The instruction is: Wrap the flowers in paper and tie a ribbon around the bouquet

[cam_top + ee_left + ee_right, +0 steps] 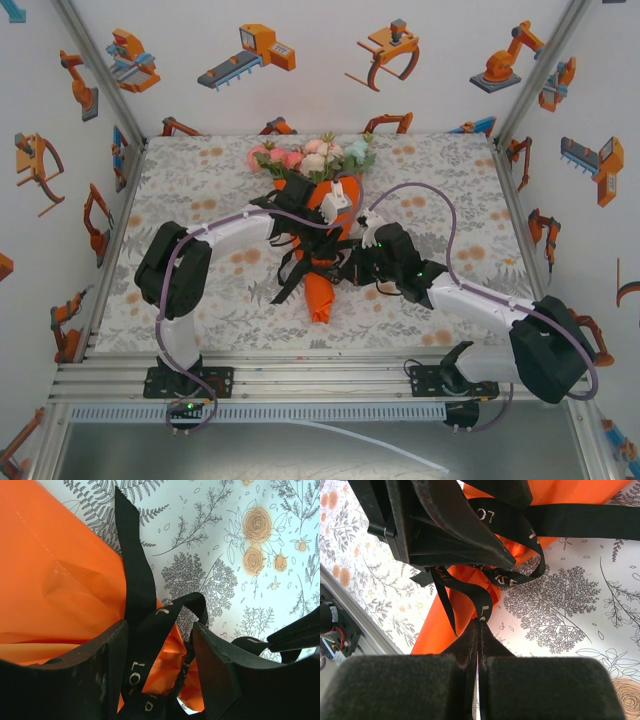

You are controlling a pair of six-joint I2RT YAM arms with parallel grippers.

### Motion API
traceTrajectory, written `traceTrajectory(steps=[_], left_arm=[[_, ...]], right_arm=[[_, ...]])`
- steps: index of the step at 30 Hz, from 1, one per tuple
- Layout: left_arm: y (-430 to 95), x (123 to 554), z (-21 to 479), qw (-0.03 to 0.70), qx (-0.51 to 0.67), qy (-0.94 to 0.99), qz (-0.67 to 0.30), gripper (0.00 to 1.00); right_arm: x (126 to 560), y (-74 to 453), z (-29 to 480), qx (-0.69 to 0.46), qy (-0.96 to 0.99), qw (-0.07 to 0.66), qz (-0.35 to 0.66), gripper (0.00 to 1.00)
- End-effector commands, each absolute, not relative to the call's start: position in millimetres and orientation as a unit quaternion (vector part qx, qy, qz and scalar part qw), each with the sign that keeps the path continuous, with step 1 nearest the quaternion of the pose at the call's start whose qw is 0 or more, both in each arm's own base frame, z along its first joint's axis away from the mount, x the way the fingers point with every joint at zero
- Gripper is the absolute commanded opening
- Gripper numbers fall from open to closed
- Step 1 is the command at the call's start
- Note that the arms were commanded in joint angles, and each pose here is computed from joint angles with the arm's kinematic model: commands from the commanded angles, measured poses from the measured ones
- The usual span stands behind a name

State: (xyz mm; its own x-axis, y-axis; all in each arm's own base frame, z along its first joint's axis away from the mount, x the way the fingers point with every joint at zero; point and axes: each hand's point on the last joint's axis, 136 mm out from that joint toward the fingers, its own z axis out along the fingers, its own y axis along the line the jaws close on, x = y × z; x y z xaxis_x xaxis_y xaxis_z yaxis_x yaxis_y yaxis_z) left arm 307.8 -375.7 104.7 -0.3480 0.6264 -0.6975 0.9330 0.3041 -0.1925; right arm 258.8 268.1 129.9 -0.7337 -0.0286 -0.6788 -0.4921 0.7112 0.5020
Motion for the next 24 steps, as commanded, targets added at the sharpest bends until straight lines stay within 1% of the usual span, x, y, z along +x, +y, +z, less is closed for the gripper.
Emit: traceTrajectory(steps=[1,3,5,7,8,9,10,14,19,24], left_arm=[[-369.5,304.9,90.6,0.25,0.524,0.765,-0.281,0.48],[-367.7,305.0,90.5,0.251,0.525,0.765,-0.276,0.43],[-367.2,304.2,90.6,0.25,0.525,0.765,-0.276,0.35],[-368.4,303.8,94.2,0.25,0.522,0.765,-0.281,0.18],[-369.3,303.3,96.2,0.251,0.521,0.764,-0.285,0.12],[-370.5,303.3,99.8,0.253,0.518,0.764,-0.289,0.04],[-371.7,304.9,104.3,0.258,0.512,0.765,-0.292,0.0],[-374.6,310.1,127.2,0.27,0.478,0.772,-0.319,0.0],[-377.4,309.4,154.1,0.282,0.437,0.778,-0.354,0.0],[-373.0,309.2,159.5,0.29,0.412,0.786,-0.359,0.0]], right_arm=[[258.0,270.6,132.4,-0.16,0.857,0.341,0.351,0.0],[258.2,270.8,133.3,-0.161,0.856,0.342,0.352,0.0],[257.9,270.9,133.1,-0.161,0.857,0.341,0.352,0.0],[258.2,270.6,133.8,-0.161,0.857,0.342,0.351,0.0],[258.3,270.3,133.5,-0.161,0.857,0.342,0.35,0.0],[257.9,269.6,133.6,-0.161,0.857,0.343,0.349,0.0],[257.8,269.2,134.3,-0.162,0.857,0.345,0.349,0.0],[260.3,264.7,137.0,-0.17,0.855,0.359,0.332,0.0],[272.2,265.0,146.9,-0.196,0.843,0.395,0.306,0.0],[287.1,269.4,147.7,-0.216,0.838,0.416,0.28,0.0]])
